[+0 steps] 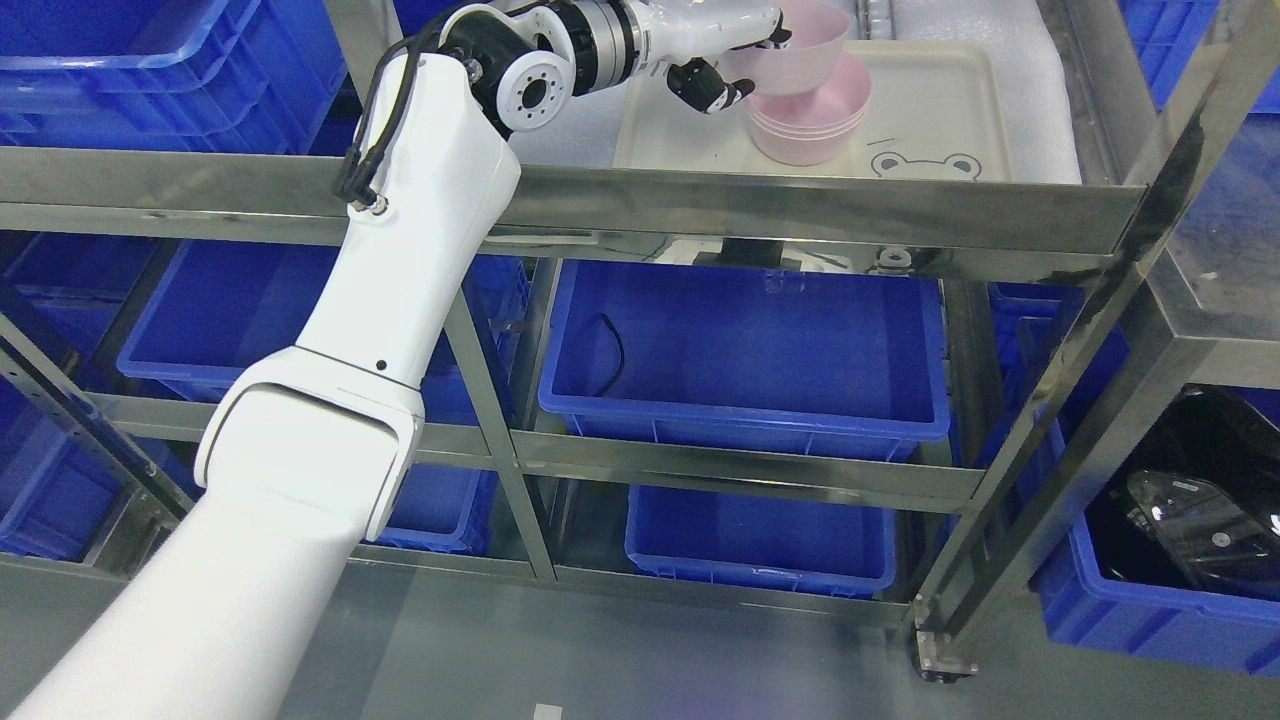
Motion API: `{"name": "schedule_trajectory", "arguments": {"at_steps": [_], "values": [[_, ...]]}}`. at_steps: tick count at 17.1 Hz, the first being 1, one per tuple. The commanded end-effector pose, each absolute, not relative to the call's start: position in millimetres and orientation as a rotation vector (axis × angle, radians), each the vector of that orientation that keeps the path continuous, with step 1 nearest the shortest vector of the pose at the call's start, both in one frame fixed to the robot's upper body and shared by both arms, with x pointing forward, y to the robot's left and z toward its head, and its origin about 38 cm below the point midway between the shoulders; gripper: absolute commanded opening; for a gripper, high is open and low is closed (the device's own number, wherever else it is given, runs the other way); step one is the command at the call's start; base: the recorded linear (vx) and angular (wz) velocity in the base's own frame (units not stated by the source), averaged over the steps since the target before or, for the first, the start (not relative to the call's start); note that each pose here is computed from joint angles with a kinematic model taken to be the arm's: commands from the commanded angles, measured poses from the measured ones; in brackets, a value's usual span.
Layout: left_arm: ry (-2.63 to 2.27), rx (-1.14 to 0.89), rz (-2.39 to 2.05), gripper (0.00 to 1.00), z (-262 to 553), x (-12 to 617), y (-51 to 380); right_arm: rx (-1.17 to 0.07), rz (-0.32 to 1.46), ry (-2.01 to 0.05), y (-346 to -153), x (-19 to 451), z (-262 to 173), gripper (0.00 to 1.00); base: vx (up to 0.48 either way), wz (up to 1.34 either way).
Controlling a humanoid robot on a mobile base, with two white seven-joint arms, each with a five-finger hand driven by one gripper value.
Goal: Stack pink IKEA bowl on shelf middle layer
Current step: 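Carry the pink bowl over the tray and lower it onto the other pink bowl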
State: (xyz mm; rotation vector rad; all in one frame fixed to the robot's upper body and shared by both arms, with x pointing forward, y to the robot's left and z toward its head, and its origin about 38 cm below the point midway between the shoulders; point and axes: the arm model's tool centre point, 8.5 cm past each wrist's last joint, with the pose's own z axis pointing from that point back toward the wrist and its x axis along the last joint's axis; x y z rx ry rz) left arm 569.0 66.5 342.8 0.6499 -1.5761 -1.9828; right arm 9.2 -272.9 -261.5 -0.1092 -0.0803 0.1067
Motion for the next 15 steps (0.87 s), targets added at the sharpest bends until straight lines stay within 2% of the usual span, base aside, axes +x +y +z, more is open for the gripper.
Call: {"name": "schedule_trajectory", "arguments": {"at_steps": [1, 15], "values": [[-1.499, 0.628, -1.973, 0.04, 317.7, 581.8, 83.1, -0.125, 0.108, -0.073, -283.8, 0.3, -260.7, 1.00, -0.008, 0.05], [-1.536, 0.667, -2.111, 0.05, 305.9, 573.6, 51.0, -0.125, 0.108, -0.073, -283.8, 0.3, -260.7, 1.00, -0.001, 0.01]]}}
